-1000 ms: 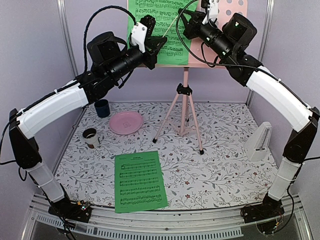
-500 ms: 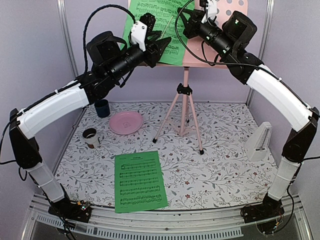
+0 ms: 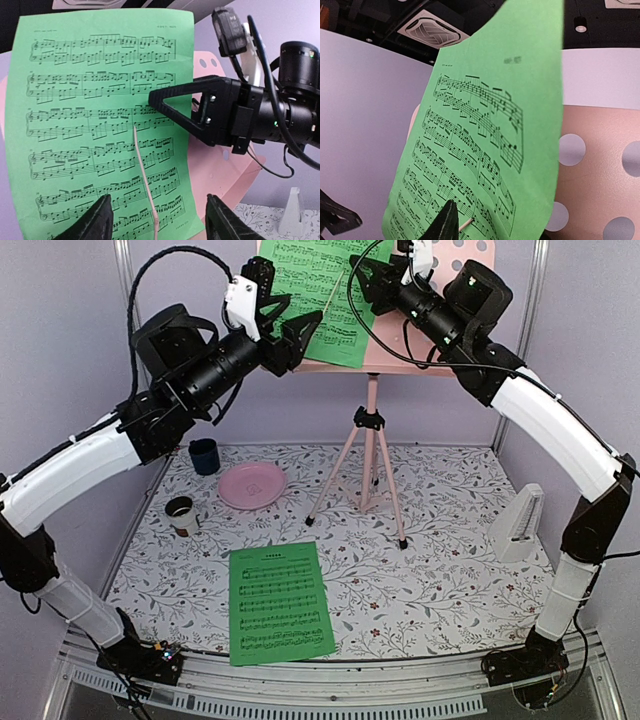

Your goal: Set up the instrument practice props

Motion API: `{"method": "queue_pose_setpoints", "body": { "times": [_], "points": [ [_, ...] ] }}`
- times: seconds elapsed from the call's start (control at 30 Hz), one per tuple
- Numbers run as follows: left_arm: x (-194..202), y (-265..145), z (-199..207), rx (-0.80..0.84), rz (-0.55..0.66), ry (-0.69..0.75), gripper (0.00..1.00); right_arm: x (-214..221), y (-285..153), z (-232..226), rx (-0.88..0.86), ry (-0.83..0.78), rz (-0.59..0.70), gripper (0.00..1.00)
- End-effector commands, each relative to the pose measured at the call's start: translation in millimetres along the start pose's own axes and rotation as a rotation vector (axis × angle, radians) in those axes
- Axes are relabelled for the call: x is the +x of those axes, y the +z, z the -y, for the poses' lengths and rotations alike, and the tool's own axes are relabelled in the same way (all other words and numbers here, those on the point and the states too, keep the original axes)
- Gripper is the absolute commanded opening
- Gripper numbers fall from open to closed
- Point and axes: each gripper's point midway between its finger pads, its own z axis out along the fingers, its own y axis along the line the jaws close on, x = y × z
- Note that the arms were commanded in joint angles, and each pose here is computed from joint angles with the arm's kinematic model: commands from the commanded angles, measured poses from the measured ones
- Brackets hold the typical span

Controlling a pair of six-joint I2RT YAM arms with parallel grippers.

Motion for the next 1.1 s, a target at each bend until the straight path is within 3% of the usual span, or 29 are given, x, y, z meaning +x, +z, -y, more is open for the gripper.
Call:
{"method": "queue_pose_setpoints", "body": {
  "times": [0.0,0.2,0.33,0.53,1.07],
  "points": [
    [-11,-27,-31,-0.099,-0.028,-0.094,0.63,-17,-3,10,0.034,-0.015,0.027,0.38],
    [2,-44,-81,-0.119,-0.14,-0.228,0.63,-23,-11,16,0.066,-0.031,0.024,0.5],
    [19,-48,-113,-0.103,-0.201,-0.297,0.62,-17,-16,21,0.088,-0.026,0.002,0.66],
    [33,-45,-112,-0.022,-0.227,-0.332,0.61,-11,-25,29,0.117,-0.004,-0.023,0.79],
    [66,-53,-105,-0.033,-0.309,-0.38,0.66,-23,-70,30,0.116,0.059,-0.043,0.82]
  ]
}}
